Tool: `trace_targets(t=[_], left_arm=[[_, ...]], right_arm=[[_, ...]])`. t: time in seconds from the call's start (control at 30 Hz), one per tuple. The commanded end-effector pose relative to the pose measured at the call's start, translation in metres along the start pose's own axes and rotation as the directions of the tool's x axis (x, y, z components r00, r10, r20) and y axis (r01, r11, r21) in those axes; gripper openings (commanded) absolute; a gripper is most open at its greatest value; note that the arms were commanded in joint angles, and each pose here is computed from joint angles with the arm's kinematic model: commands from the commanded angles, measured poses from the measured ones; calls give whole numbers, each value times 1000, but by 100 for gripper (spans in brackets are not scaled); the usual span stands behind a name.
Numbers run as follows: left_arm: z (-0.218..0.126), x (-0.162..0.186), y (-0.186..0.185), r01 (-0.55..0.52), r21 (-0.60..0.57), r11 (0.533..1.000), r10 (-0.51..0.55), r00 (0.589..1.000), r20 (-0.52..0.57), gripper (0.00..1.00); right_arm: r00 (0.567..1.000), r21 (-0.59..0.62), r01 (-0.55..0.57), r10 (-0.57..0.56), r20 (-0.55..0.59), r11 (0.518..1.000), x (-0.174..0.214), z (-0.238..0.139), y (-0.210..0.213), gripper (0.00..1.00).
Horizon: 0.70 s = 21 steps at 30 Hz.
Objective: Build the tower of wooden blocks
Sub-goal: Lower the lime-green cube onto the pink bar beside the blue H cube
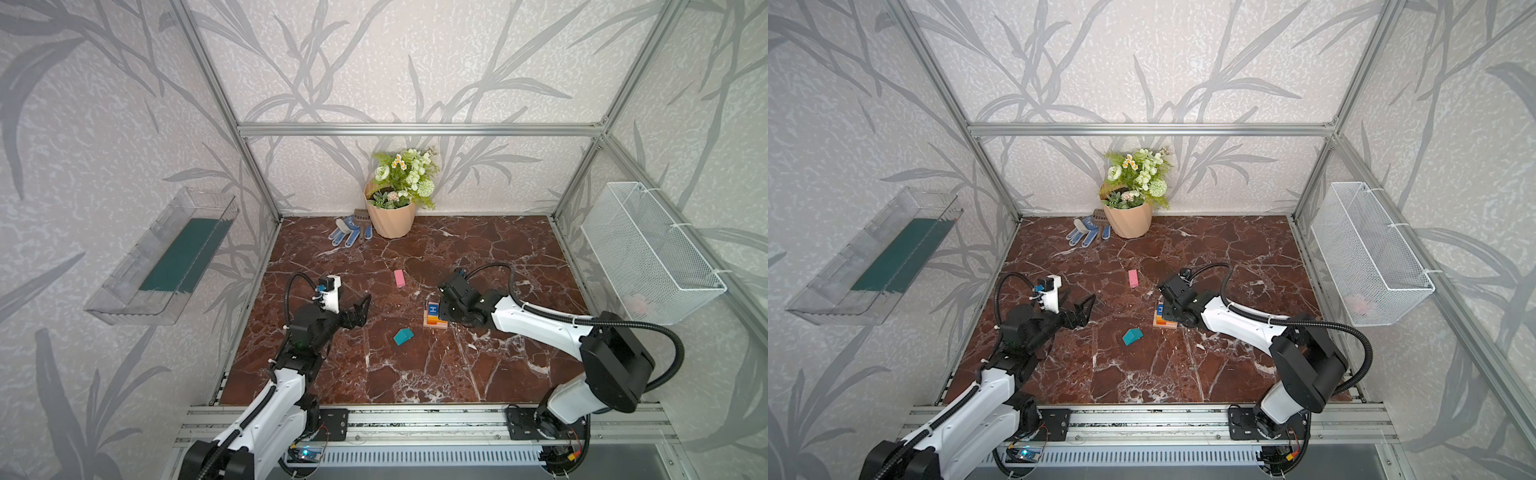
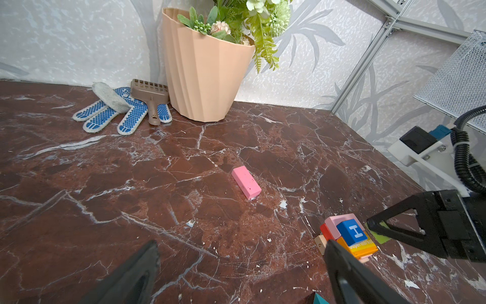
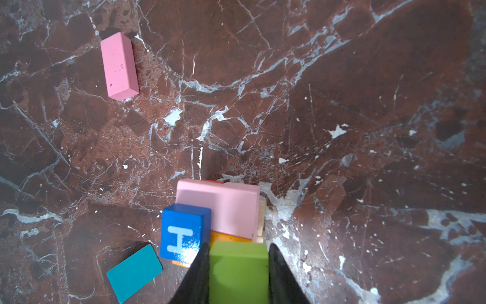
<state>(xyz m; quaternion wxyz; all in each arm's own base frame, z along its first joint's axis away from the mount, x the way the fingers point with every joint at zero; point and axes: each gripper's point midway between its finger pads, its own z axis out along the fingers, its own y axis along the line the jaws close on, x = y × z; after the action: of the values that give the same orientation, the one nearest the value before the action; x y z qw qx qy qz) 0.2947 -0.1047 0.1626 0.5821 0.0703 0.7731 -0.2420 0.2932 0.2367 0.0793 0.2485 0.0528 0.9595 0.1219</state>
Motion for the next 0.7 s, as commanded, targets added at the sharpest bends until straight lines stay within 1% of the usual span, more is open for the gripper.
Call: trace_targets(t=[0.0, 0.1, 0.33, 0.67], left_arm=[[-1, -3, -2, -20, 13, 1000, 19, 1000, 20, 99], [-1, -4, -2, -20, 14, 1000, 20, 1000, 21, 99], [-1, -4, -3, -22, 16, 1000, 22, 1000, 22, 99], [-1, -3, -3, -21, 20, 1000, 20, 1000, 20, 99]], right_arm=[[1000, -3, -8, 8, -11, 1000, 4, 6, 1, 15], [1000, -3, -8, 8, -14, 1000, 4, 7, 1, 16], [1000, 7, -10, 10, -11, 1000, 4, 7, 0, 22], [1000, 16, -9, 9, -22, 1000, 5, 12, 0, 26]])
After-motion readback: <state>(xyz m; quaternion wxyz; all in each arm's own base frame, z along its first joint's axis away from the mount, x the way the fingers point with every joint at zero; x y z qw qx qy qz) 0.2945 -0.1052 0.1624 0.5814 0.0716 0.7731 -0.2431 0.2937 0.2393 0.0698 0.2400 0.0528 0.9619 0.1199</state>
